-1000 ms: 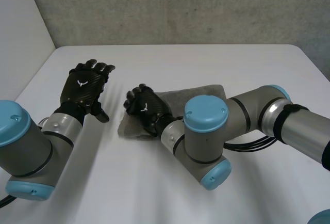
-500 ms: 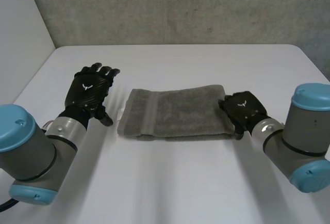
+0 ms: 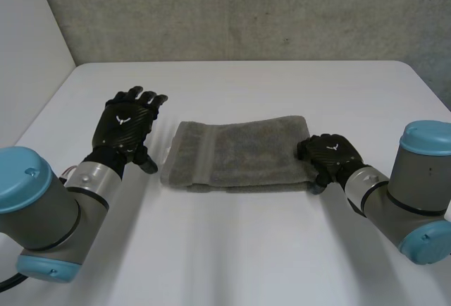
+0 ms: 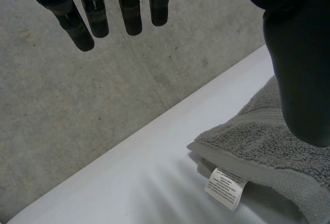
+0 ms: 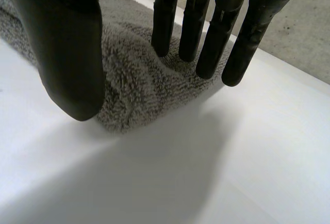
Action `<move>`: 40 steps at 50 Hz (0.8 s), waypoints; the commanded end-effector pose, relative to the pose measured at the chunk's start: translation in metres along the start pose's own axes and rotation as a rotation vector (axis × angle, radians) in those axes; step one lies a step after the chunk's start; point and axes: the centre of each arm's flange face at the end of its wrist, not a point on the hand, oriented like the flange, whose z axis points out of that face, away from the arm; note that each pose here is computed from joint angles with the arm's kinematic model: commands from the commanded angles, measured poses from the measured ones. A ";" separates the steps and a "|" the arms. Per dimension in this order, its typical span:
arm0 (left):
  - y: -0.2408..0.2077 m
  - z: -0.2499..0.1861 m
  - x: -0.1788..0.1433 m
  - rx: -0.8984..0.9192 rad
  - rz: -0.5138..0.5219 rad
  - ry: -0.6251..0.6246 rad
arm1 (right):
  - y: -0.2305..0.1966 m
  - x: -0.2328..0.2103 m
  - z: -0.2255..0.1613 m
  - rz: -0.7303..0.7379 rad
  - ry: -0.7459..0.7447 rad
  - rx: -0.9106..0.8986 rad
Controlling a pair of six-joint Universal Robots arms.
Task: Fold the towel.
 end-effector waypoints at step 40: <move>-0.013 -0.001 0.001 0.039 0.004 0.003 | -0.006 0.078 -0.053 -0.041 0.103 -0.048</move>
